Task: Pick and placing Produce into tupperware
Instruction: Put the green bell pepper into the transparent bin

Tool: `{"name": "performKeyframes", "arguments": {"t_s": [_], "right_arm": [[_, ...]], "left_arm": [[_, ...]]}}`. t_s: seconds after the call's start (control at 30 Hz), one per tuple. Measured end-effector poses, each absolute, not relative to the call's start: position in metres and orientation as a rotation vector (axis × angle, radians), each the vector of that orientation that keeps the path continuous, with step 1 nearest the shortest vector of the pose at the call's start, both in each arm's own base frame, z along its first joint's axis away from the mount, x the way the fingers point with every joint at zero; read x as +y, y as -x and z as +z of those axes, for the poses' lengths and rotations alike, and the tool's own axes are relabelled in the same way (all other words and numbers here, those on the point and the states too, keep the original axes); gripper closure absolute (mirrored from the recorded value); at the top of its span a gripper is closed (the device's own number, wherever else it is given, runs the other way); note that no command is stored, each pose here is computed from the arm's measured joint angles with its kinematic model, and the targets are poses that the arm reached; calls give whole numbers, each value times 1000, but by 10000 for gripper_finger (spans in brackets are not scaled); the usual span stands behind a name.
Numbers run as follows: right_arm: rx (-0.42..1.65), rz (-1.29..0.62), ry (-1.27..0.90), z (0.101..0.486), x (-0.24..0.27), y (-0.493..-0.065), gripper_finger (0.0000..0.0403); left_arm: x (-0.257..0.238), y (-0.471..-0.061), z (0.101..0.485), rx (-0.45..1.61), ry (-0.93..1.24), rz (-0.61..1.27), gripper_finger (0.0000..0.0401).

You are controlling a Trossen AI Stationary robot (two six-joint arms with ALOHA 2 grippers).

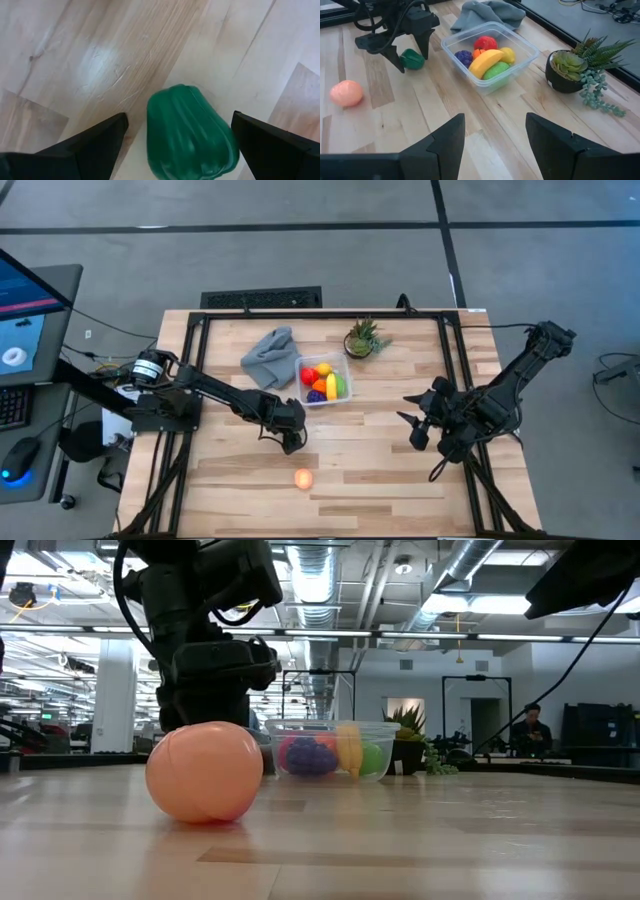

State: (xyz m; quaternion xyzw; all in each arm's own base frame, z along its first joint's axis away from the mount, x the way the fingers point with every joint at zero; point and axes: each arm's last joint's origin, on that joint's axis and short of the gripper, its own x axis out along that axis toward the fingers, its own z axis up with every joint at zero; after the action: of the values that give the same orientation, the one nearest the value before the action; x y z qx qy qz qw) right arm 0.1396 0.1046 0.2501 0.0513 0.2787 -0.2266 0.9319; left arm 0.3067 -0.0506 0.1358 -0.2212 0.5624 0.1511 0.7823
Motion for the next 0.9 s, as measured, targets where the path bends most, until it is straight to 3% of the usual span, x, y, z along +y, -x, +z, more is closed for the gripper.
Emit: {"name": "performKeyframes", "arguments": {"t_s": [0.57, 0.9], "right_arm": [[568, -466, -113, 250, 105, -140, 168], [568, -467, -112, 250, 105, -140, 168]], "left_arm": [[-49, -304, 135, 1223, 448, 363, 44], [-49, -304, 134, 1221, 450, 372, 64]]}}
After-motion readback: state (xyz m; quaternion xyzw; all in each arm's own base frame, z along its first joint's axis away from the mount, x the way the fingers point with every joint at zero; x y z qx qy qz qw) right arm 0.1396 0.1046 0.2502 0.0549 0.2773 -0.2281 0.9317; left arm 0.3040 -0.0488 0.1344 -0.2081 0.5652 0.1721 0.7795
